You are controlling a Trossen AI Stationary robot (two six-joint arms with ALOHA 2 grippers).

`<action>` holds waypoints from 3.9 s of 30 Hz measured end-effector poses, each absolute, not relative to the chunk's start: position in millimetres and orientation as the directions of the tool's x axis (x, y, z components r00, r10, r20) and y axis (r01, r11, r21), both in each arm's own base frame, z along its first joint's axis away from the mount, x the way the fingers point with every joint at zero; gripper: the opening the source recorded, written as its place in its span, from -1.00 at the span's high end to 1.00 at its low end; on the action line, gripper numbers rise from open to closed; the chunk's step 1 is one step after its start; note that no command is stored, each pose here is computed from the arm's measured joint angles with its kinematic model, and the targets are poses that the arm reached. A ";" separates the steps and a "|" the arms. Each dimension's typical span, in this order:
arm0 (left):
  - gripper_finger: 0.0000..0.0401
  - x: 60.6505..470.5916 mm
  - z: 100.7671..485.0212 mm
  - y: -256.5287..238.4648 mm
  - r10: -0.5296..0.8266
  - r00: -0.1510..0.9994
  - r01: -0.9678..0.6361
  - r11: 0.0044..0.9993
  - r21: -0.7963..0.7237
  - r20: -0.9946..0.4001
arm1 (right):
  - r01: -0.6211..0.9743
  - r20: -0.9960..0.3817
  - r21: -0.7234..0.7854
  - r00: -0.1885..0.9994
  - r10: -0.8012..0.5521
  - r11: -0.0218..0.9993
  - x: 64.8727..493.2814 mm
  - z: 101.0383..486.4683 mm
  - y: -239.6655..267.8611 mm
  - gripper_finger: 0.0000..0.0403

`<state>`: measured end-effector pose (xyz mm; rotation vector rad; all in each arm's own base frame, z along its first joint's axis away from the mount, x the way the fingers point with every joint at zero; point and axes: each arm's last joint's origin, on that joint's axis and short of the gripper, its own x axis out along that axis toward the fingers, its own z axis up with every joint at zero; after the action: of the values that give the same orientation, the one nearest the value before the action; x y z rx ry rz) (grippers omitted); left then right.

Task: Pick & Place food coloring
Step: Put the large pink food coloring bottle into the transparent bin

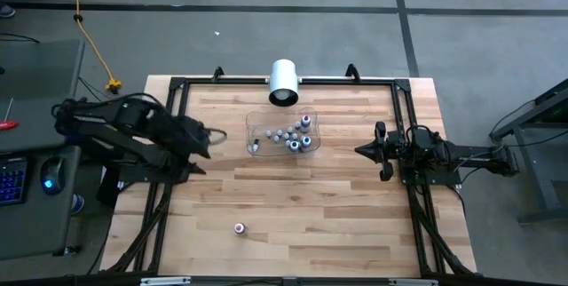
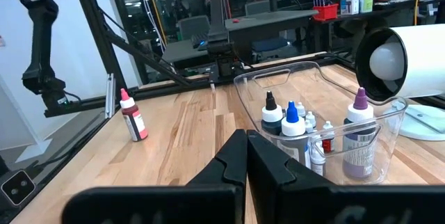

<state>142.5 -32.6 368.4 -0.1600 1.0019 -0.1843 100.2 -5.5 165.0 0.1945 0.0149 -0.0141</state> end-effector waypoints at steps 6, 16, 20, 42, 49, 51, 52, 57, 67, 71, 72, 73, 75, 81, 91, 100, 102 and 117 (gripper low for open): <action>-0.17 173.8 361.6 -59.4 -0.251 0.387 0.022 0.965 -0.263 -0.888 | 0.016 -0.016 0.193 1.000 -0.013 0.981 100.2 165.1 -5.5 1.00; -0.17 218.5 324.0 -93.5 -0.228 0.224 -0.272 0.919 -0.286 -0.947 | 0.015 -0.016 0.193 1.000 -0.013 0.981 100.2 165.1 -5.5 1.00; -0.17 235.5 305.7 -106.1 -0.210 0.177 -0.379 0.887 -0.263 -0.962 | 0.016 -0.016 0.193 1.000 -0.013 0.981 100.2 165.1 -5.5 1.00; -0.17 246.7 300.6 -175.0 -0.139 0.260 -0.700 0.654 -0.286 -0.956 | 0.016 -0.016 0.193 1.000 -0.013 0.981 100.2 165.0 -5.5 1.00; -0.17 247.8 292.1 -201.7 -0.127 0.247 -0.698 0.664 -0.267 -0.961 | 0.015 -0.016 0.193 1.000 -0.013 0.981 100.2 165.1 -5.5 1.00; -0.17 251.5 291.0 -204.1 -0.116 0.255 -0.678 0.687 -0.263 -0.960 | 0.016 -0.016 0.193 1.000 -0.013 0.981 100.2 165.0 -5.5 1.00; -0.17 253.4 290.4 -205.1 -0.108 0.265 -0.661 0.703 -0.262 -0.958 | 0.016 -0.016 0.193 1.000 -0.013 0.981 100.2 165.0 -5.5 1.00; -0.17 257.3 287.0 -206.3 -0.074 0.288 -0.568 0.789 -0.233 -0.955 | 0.015 -0.016 0.193 1.000 -0.013 0.981 100.2 165.0 -5.5 1.00; -0.17 265.1 272.7 -214.1 -0.091 0.248 -0.368 0.912 -0.181 -0.964 | 0.016 -0.016 0.193 1.000 -0.013 0.981 100.2 165.1 -5.5 1.00; -0.17 268.4 265.4 -213.4 -0.066 0.221 -0.305 0.943 -0.133 -0.973 | 0.015 -0.015 0.193 1.000 -0.012 0.981 100.4 165.1 -5.5 1.00; -0.17 269.2 263.1 -213.4 -0.059 0.213 -0.292 0.949 -0.121 -0.975 | 0.015 -0.015 0.193 1.000 -0.012 0.981 100.4 165.1 -5.5 1.00; -0.17 271.1 261.2 -213.1 -0.054 0.213 -0.282 0.953 -0.114 -0.976 | 0.015 -0.016 0.193 1.000 -0.012 0.981 100.4 165.1 -5.5 1.00; -0.17 273.6 257.9 -213.3 -0.050 0.209 -0.263 0.959 -0.106 -0.977 | 0.015 -0.019 0.193 1.000 -0.012 0.981 100.6 164.8 -5.5 1.00; -0.17 280.8 250.0 -211.0 -0.051 0.188 -0.203 0.975 -0.090 -0.981 | 0.015 -0.017 0.193 1.000 -0.012 0.981 100.6 165.0 -5.5 1.00; -0.17 282.7 248.5 -211.9 -0.066 0.187 -0.117 0.989 -0.089 -0.980 | 0.015 -0.016 0.193 1.000 -0.012 0.981 100.6 165.1 -5.5 1.00; -0.17 283.0 248.5 -211.6 -0.063 0.190 -0.022 0.997 -0.068 -0.980 | 0.016 -0.017 0.193 1.000 -0.013 0.981 100.6 165.0 -5.6 1.00; -0.17 283.0 248.5 -211.5 -0.061 0.191 0.018 0.998 -0.058 -0.980 | 0.015 -0.016 0.193 1.000 -0.012 0.981 100.6 165.1 -5.5 1.00; -0.17 281.3 238.4 -210.0 -0.041 0.188 0.296 0.955 0.017 -0.981 | 0.015 -0.016 0.193 1.000 -0.013 0.981 100.6 165.1 -5.6 1.00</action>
<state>281.3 -210.0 238.4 0.2209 1.3644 -0.2394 100.6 -5.6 165.1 0.1943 0.0149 -0.0141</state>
